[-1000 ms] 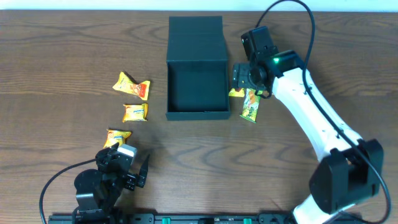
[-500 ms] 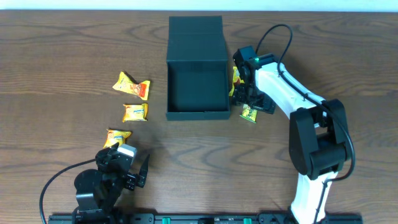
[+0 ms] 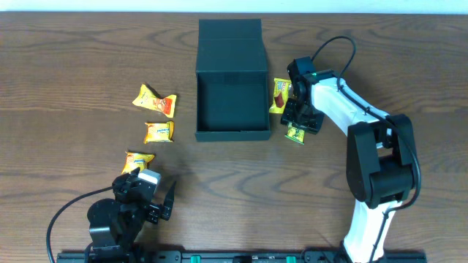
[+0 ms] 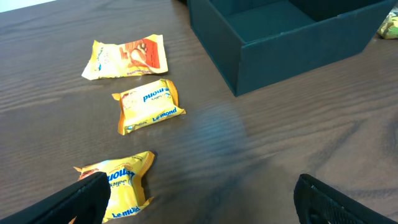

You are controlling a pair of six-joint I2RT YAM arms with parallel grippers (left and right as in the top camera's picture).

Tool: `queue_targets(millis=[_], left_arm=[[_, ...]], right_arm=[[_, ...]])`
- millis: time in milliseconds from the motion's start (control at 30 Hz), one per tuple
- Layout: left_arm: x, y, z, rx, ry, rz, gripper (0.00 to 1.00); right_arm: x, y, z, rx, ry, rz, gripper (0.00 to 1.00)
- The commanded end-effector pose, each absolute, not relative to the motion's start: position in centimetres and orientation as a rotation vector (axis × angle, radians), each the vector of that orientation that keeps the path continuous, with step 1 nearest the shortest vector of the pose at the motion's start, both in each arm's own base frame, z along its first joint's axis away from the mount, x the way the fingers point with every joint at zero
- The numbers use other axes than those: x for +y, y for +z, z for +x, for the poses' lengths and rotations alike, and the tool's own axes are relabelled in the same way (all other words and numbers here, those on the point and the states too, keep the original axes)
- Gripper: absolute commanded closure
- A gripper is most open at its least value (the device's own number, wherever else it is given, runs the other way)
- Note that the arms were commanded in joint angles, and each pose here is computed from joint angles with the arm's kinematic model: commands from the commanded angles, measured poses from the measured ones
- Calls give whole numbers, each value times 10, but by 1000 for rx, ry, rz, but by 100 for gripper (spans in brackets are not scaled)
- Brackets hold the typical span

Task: Pack container
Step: 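Close the right gripper on the green pandan packet and lift, then carry the green packet with the right gripper toward the box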

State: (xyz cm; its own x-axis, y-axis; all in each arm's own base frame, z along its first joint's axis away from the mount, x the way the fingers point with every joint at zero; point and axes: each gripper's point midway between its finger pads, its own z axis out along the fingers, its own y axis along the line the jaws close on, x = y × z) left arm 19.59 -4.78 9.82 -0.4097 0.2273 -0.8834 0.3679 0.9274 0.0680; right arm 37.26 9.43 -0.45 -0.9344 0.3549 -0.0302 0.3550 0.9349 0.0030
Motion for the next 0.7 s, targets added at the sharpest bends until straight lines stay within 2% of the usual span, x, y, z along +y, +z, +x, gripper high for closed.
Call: queue_targets(millis=[0, 167, 333, 433, 667], left_arm=[[-48, 95, 196, 2014, -167, 426, 5], [-48, 95, 196, 2014, -167, 426, 5], [-48, 95, 196, 2014, -167, 426, 5], [-48, 95, 196, 2014, -167, 426, 5], [-48, 95, 196, 2014, -167, 426, 5]], right_arm=[[93, -15, 367, 3091, -27, 524, 54], [93, -15, 368, 3088, -23, 514, 64], [94, -14, 370, 3082, -19, 512, 67], [94, -12, 371, 3082, -18, 500, 74], [100, 28, 399, 3032, 8, 418, 80]])
